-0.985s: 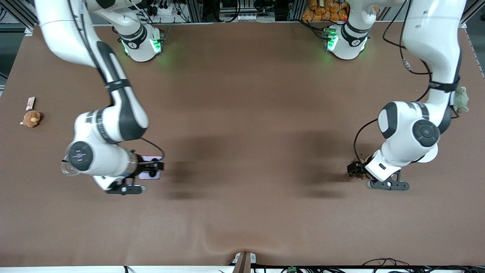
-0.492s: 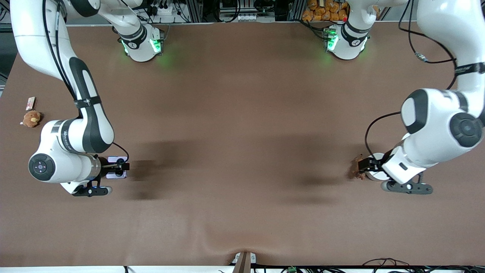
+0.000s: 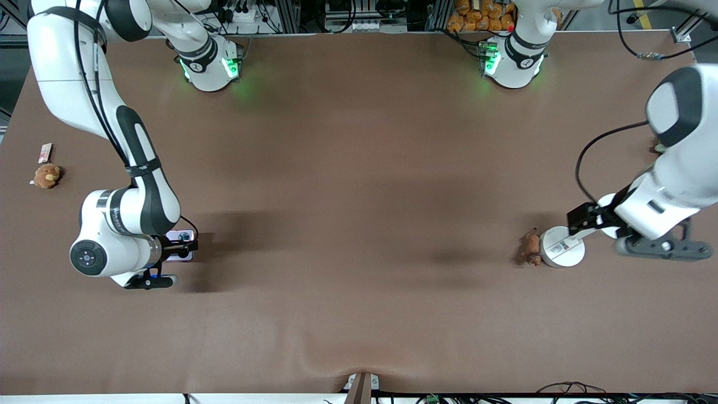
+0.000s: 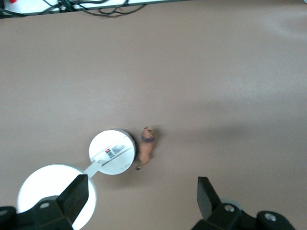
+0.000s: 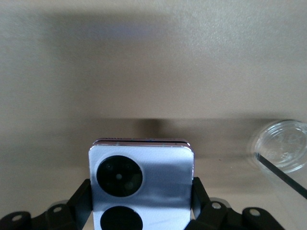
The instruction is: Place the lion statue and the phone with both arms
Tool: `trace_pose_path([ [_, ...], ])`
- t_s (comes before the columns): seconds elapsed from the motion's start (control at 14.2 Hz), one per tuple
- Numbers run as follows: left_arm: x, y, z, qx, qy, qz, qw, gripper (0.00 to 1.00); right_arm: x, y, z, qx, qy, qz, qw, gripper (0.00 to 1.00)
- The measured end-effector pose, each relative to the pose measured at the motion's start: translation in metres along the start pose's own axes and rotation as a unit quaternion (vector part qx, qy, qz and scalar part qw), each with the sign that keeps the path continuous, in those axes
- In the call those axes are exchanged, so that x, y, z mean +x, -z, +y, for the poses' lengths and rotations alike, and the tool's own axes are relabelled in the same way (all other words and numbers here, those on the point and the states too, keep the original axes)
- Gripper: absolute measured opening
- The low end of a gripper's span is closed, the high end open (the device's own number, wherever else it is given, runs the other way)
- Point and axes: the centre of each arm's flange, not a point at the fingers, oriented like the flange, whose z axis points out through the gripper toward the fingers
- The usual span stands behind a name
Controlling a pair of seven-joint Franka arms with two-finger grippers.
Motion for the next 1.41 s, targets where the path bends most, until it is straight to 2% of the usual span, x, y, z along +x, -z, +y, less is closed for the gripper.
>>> trace_pose_path([
  [0.35, -0.01, 0.032, -0.035, 0.012, 0.004, -0.003, 1.0, 1.0, -0.003, -0.021, 0.007, 0.0, -0.004, -0.001, 1.0, 0.85],
  [0.49, -0.016, 0.051, -0.044, 0.014, 0.013, 0.0, 1.0, 1.0, -0.003, -0.024, 0.009, 0.0, -0.005, -0.002, 1.0, 0.88],
  [0.63, -0.026, 0.065, -0.055, 0.014, 0.022, -0.008, 1.0, 1.0, -0.003, -0.023, 0.009, 0.0, -0.005, -0.002, 1.0, 1.0],
  [0.84, -0.035, 0.076, -0.077, 0.015, 0.038, -0.011, 0.999, 1.0, -0.002, -0.012, 0.006, 0.001, -0.004, 0.008, 1.0, 1.0],
  [0.98, -0.043, 0.088, -0.085, 0.011, 0.046, -0.013, 0.999, 1.0, 0.001, 0.021, 0.005, 0.001, -0.003, 0.034, 0.999, 1.0],
  [1.13, -0.052, 0.104, -0.085, 0.001, 0.049, -0.01, 0.999, 1.0, -0.003, 0.08, 0.002, 0.001, -0.001, 0.068, 0.998, 1.0],
  [1.27, -0.058, 0.115, -0.082, -0.004, 0.048, -0.01, 0.999, 1.0, -0.027, 0.162, -0.005, 0.0, 0.004, 0.107, 0.994, 1.0],
  [1.41, -0.06, 0.119, -0.08, -0.005, 0.047, -0.008, 0.999, 1.0, -0.07, 0.239, -0.008, -0.001, 0.006, 0.127, 0.992, 1.0],
])
